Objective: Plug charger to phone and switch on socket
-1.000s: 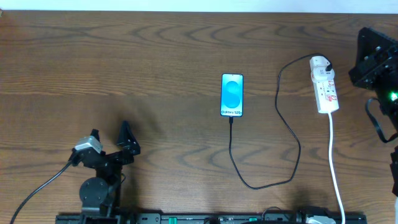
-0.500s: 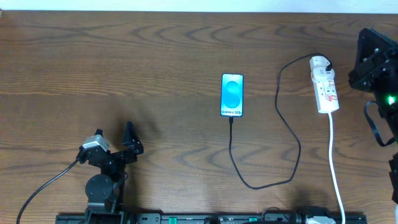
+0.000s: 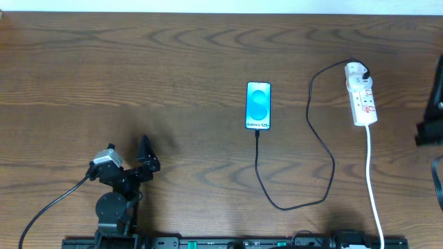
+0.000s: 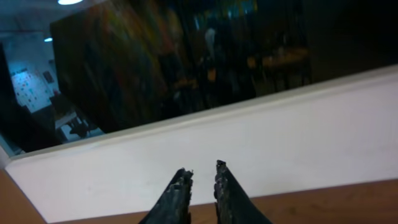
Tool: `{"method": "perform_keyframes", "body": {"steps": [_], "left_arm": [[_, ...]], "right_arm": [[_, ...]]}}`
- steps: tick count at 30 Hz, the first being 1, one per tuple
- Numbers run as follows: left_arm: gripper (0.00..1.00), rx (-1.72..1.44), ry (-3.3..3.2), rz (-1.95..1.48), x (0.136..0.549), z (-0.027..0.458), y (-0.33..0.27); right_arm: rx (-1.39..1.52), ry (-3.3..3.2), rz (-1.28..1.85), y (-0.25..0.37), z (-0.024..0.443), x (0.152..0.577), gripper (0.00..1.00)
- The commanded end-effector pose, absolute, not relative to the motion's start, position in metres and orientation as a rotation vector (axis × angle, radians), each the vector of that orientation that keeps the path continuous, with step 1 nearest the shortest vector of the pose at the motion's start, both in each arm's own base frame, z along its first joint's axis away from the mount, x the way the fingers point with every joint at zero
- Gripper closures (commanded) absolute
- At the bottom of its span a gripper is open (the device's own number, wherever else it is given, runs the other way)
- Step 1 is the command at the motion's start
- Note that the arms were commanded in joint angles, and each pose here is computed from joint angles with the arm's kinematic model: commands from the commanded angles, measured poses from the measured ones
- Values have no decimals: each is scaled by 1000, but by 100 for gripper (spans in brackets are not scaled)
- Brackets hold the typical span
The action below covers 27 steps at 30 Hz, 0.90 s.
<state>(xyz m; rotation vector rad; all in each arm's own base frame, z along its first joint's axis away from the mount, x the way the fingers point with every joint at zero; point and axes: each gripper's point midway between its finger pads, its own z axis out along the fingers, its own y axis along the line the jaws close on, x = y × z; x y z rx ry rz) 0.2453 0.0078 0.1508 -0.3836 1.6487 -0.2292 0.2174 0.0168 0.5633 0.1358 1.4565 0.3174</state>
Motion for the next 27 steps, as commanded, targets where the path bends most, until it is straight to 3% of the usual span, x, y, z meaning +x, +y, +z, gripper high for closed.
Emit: {"method": "perform_keyframes", "body": {"steps": [1, 15, 21, 27], "left_arm": [[4, -378, 1711, -187, 244, 131, 10], [4, -378, 1711, -187, 244, 131, 10], [4, -378, 1711, -187, 244, 131, 10], [4, -378, 1711, -187, 244, 131, 10]], "right_arm": [[99, 1390, 280, 16, 575, 186, 95], [127, 1112, 286, 12, 595, 81, 92], [120, 1067, 252, 11, 600, 70, 79], [109, 1038, 220, 11, 601, 58, 82]]}}
